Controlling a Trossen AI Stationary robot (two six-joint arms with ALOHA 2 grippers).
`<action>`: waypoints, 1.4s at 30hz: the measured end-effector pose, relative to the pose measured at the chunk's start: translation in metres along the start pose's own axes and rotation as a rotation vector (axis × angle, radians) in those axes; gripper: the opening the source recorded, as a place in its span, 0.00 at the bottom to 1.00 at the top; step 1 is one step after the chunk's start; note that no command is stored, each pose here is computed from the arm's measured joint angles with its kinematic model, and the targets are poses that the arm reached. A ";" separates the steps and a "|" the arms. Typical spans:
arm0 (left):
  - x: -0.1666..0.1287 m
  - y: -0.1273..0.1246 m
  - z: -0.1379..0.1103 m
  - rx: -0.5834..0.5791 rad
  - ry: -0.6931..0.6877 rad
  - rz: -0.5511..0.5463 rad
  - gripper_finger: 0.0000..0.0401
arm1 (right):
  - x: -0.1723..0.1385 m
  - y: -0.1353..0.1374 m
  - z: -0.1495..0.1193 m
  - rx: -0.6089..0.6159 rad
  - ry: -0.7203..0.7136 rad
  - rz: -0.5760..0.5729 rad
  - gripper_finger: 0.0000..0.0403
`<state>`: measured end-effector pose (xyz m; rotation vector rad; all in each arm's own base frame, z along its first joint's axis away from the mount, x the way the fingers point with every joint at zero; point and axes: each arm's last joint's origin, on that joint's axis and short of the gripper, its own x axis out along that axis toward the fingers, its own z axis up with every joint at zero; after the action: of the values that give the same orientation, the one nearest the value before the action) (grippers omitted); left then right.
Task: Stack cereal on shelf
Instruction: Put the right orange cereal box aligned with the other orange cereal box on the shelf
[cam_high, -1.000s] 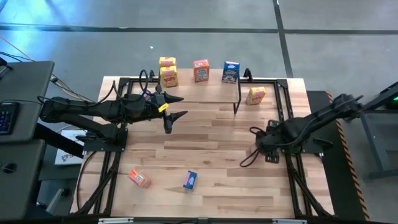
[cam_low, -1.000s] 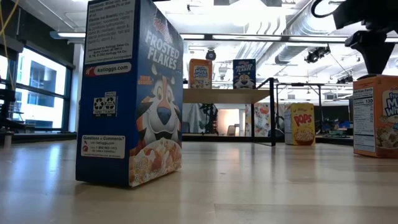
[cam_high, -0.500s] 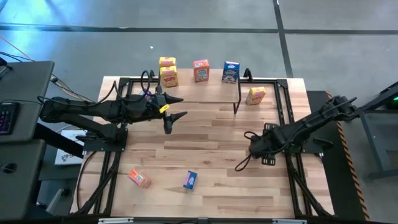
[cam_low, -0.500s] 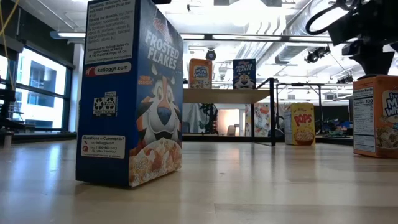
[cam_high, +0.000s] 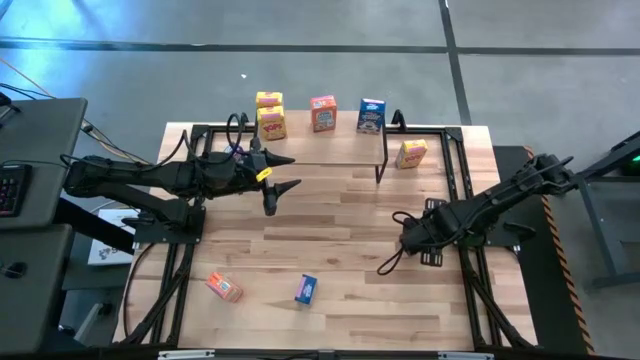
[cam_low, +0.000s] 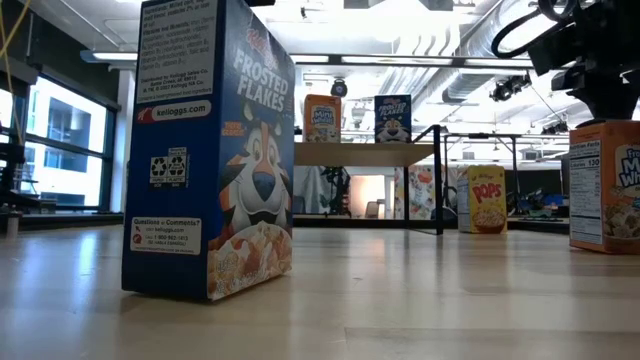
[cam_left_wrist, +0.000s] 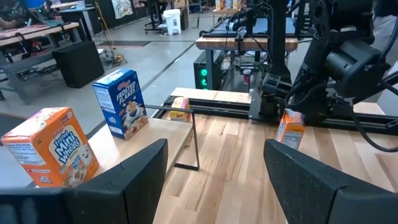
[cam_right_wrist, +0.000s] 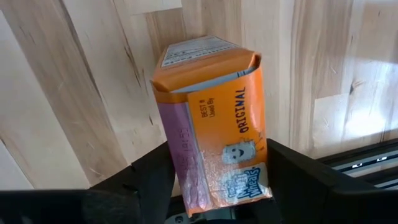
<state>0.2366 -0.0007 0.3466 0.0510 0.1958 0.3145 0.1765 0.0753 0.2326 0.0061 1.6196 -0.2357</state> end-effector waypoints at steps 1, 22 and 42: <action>0.000 0.000 0.000 0.000 -0.001 0.000 0.64 | 0.000 0.000 0.000 0.001 0.000 0.000 0.55; 0.001 0.003 0.001 -0.013 -0.005 0.012 0.65 | -0.005 0.002 0.001 0.012 0.010 0.049 0.49; 0.008 0.032 -0.001 -0.025 0.009 0.137 0.69 | -0.061 -0.036 0.037 0.047 -0.228 0.059 0.49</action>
<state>0.2343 0.0322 0.3468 0.0380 0.1981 0.4542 0.2120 0.0428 0.2963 0.0614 1.3846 -0.2206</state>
